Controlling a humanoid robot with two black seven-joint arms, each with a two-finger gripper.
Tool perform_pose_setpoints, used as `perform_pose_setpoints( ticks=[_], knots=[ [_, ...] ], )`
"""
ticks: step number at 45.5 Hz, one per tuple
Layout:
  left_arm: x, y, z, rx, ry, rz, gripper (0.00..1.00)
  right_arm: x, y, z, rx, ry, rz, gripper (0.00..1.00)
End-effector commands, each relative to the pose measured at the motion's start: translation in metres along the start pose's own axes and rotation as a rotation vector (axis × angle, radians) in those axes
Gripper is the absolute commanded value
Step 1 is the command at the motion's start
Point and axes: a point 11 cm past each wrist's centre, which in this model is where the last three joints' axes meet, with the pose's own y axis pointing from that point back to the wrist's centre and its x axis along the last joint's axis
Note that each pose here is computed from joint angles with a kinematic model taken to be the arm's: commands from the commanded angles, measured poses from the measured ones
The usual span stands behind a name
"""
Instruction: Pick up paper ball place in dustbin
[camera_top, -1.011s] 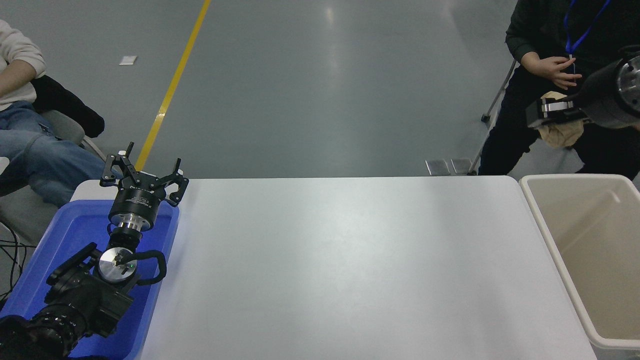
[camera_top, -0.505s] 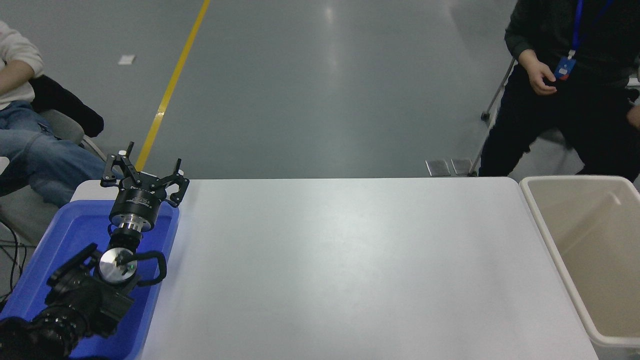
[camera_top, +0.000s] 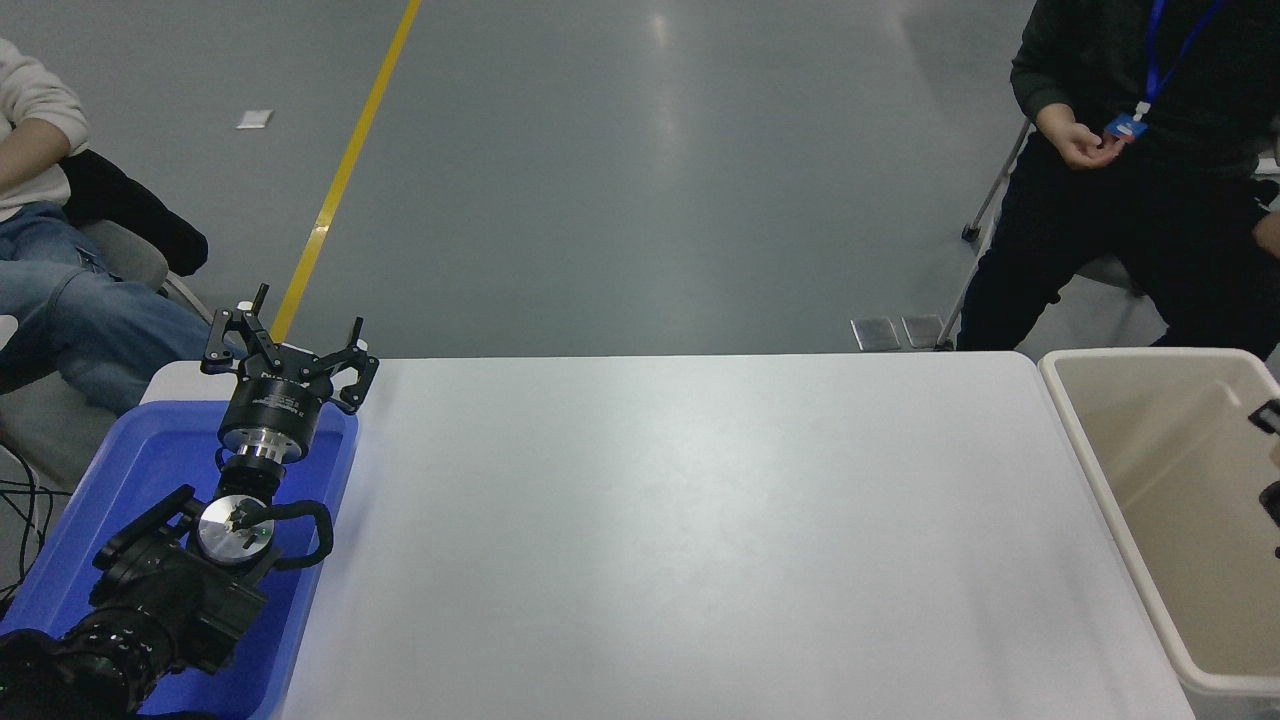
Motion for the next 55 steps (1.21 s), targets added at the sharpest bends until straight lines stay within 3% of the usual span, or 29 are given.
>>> perform_pose_setpoints(
  ticks=[1, 14, 15, 19, 21, 22, 38, 55],
  knots=[
    [-0.001, -0.001, 0.001, -0.001, 0.0, -0.002, 0.99, -0.033, 0.003, 0.016, -0.032, -0.037, -0.021, 0.0],
    [0.0, 0.0, 0.0, 0.0, 0.001, 0.001, 0.99, -0.032, 0.003, 0.017, -0.034, -0.041, -0.016, 0.0],
    [0.0, 0.0, 0.0, -0.001, -0.001, 0.001, 0.99, -0.032, 0.003, 0.017, -0.034, -0.041, -0.016, 0.09],
    [0.0, 0.0, 0.0, 0.0, 0.001, 0.001, 0.99, -0.027, 0.003, 0.016, -0.033, -0.045, 0.003, 0.72],
    [0.0, 0.0, 0.0, -0.001, -0.001, 0.001, 0.99, -0.025, 0.003, 0.015, -0.032, -0.045, 0.012, 0.94],
    [0.0, 0.0, 0.0, 0.0, 0.001, 0.001, 0.99, -0.024, 0.003, 0.015, -0.032, -0.046, 0.013, 1.0],
    [0.0, 0.0, -0.001, 0.001, 0.0, 0.0, 0.99, -0.021, 0.002, 0.003, -0.014, -0.058, -0.009, 1.0],
    [0.0, -0.001, 0.001, -0.001, 0.0, -0.001, 0.99, 0.046, 0.007, -0.073, 0.104, -0.283, 0.076, 1.0]
  ],
)
